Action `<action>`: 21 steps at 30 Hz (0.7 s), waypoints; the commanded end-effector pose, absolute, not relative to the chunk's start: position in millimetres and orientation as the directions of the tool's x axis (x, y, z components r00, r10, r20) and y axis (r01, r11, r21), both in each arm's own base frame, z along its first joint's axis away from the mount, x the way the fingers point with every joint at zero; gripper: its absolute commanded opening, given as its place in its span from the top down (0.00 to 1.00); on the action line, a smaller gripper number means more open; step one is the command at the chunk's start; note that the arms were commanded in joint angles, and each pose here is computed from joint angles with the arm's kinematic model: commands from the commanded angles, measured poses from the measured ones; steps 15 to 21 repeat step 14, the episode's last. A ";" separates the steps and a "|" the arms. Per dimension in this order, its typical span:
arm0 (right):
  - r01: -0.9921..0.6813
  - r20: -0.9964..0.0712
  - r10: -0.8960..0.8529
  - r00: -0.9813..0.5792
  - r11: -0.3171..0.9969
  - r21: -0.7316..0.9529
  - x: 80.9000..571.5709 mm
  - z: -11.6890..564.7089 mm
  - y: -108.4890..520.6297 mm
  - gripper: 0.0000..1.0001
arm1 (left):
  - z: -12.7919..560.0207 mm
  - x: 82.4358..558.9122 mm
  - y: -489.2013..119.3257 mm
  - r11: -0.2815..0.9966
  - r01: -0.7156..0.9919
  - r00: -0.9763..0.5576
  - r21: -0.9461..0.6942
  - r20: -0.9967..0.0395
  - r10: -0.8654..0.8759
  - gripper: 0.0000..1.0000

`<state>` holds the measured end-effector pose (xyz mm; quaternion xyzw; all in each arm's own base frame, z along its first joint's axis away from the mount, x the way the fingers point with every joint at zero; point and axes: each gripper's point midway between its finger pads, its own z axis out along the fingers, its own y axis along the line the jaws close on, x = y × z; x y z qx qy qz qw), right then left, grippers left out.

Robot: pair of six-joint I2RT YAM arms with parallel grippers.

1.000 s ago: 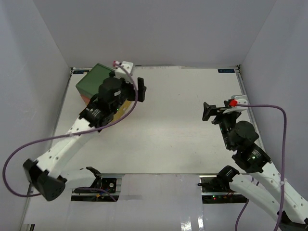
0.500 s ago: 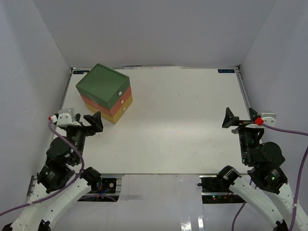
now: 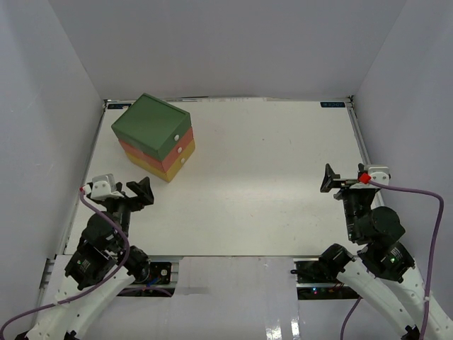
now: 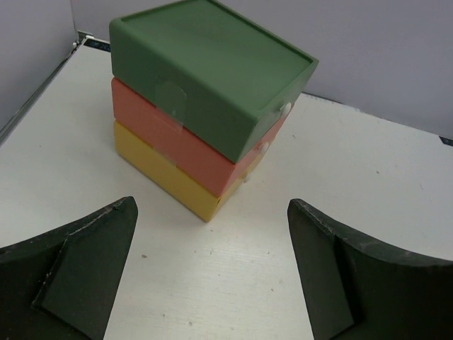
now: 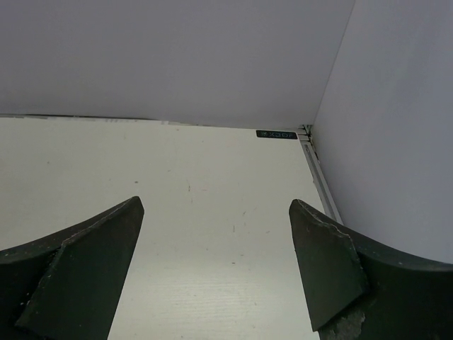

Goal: Sort the stationery into containers
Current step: Reset both arms

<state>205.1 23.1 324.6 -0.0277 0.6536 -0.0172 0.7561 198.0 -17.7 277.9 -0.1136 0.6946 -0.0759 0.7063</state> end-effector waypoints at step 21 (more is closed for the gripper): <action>0.012 -0.989 -0.045 0.141 0.999 -0.044 211.7 321.3 25.2 0.10 | 273.2 201.1 -16.6 0.955 -0.068 0.041 -0.289 -0.957 -0.287 0.02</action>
